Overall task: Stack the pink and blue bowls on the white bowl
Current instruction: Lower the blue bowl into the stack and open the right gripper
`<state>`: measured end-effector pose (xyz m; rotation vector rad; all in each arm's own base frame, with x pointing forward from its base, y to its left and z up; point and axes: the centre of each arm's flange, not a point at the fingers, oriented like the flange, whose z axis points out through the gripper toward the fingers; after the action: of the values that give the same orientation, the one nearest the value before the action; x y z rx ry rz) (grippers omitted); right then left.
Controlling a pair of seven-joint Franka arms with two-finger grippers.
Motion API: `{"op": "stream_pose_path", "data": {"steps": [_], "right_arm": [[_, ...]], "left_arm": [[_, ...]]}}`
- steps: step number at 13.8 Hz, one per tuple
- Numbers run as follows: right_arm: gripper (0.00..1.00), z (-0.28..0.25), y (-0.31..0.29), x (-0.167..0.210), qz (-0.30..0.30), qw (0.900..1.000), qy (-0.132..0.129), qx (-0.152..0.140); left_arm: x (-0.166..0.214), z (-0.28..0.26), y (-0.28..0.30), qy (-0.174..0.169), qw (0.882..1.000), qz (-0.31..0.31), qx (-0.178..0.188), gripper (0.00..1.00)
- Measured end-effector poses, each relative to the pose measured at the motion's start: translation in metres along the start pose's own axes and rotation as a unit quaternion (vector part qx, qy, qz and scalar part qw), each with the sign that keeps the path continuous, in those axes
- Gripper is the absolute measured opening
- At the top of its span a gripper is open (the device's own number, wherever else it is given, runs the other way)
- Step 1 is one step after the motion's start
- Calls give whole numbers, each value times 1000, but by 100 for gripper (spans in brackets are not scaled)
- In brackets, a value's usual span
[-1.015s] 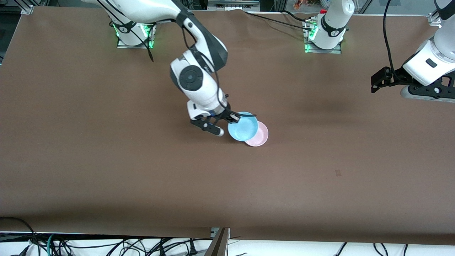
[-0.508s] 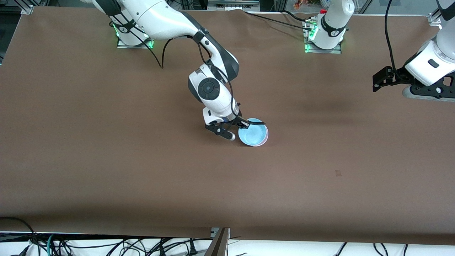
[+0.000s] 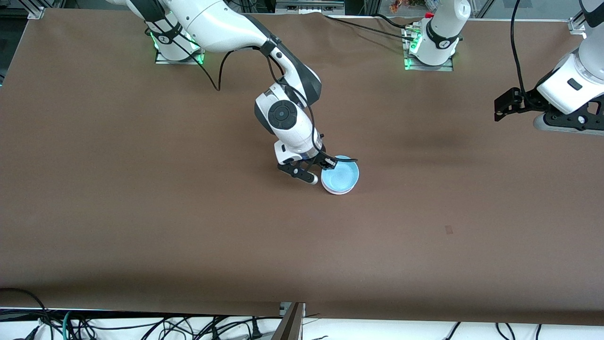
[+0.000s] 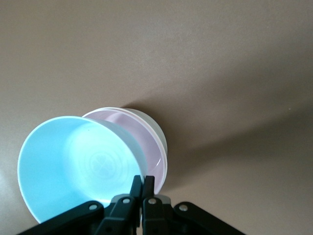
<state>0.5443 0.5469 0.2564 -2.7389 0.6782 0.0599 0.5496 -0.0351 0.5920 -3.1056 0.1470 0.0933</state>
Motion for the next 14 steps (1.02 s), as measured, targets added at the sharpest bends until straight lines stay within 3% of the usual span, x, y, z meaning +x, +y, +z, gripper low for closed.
{"op": "stream_pose_path", "data": {"steps": [14], "right_arm": [[3,16,7,6,3,1000,6,-2]], "left_arm": [[0,0,0,0,1000,-3,-14,100]]}}
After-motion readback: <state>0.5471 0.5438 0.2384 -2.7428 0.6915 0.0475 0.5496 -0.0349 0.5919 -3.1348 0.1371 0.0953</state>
